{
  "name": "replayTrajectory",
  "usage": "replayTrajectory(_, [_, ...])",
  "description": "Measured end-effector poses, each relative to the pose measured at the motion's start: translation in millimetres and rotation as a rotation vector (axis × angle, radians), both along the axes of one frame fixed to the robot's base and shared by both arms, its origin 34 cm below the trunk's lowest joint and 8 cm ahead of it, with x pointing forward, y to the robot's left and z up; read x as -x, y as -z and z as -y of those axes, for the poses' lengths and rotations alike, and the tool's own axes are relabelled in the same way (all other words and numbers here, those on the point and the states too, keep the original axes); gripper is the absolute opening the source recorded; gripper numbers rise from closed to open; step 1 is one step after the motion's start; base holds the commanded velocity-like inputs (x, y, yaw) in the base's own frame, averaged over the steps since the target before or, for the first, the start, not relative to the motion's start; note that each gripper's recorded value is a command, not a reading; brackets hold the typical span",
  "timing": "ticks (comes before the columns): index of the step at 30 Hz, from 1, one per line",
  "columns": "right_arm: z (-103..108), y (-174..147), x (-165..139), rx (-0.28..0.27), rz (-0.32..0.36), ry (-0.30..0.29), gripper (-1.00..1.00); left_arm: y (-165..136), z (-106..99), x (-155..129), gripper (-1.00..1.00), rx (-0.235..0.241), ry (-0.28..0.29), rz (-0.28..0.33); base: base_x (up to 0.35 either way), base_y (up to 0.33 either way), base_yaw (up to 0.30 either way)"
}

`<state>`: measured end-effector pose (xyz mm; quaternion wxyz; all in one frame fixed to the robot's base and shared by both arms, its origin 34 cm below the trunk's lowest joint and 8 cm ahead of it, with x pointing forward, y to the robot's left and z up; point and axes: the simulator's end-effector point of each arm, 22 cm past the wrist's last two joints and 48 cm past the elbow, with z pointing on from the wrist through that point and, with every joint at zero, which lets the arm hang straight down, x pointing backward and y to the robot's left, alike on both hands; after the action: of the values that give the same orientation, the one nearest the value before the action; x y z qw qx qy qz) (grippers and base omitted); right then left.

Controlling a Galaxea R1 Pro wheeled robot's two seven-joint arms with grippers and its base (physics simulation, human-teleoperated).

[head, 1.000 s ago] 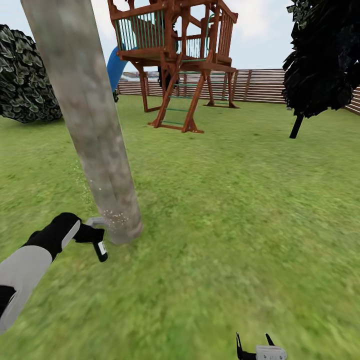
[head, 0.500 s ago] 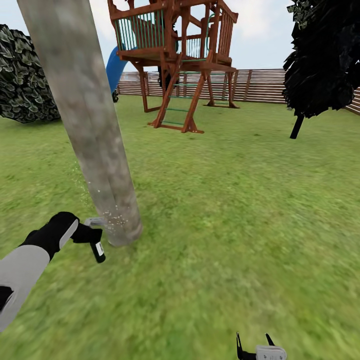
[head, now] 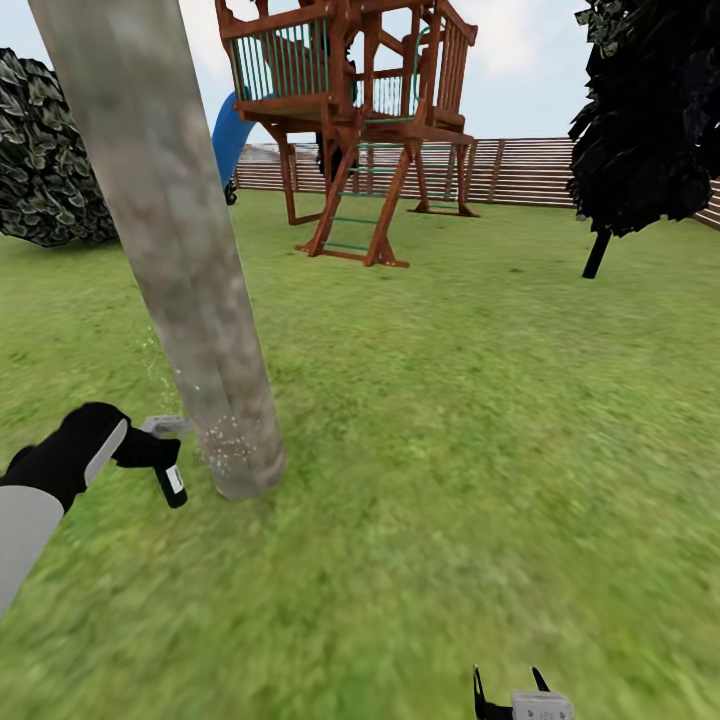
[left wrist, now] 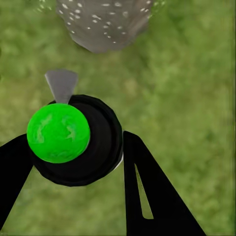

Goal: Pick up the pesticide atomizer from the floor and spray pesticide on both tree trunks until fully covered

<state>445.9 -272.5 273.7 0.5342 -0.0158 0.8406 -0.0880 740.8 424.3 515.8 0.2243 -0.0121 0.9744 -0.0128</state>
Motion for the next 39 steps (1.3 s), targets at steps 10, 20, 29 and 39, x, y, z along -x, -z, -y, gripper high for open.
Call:
replayTrajectory(10, [-1.0,-0.1,-0.1,-0.002,0.001,0.000,1.00,4.7,-35.5,13.5,-1.00,-0.083,-0.018,-0.029,0.001,0.000,0.000])
replayTrajectory(20, [-1.0,-0.2,-0.1,-0.002,0.001,0.000,1.00,8.0,0.7,9.6,-1.00,-0.048,0.057,-0.042,0.000,0.000,0.000])
replayTrajectory(29, [-0.8,0.1,0.1,-0.001,0.000,0.000,1.00,-6.5,25.3,-1.9,-1.00,-0.007,0.124,-0.029,0.000,-0.001,0.000])
replayTrajectory(39, [-0.9,-0.1,-0.1,-0.001,0.001,0.000,1.00,-14.4,28.9,-9.2,-1.00,-0.021,0.134,-0.018,-0.070,-0.143,0.000])
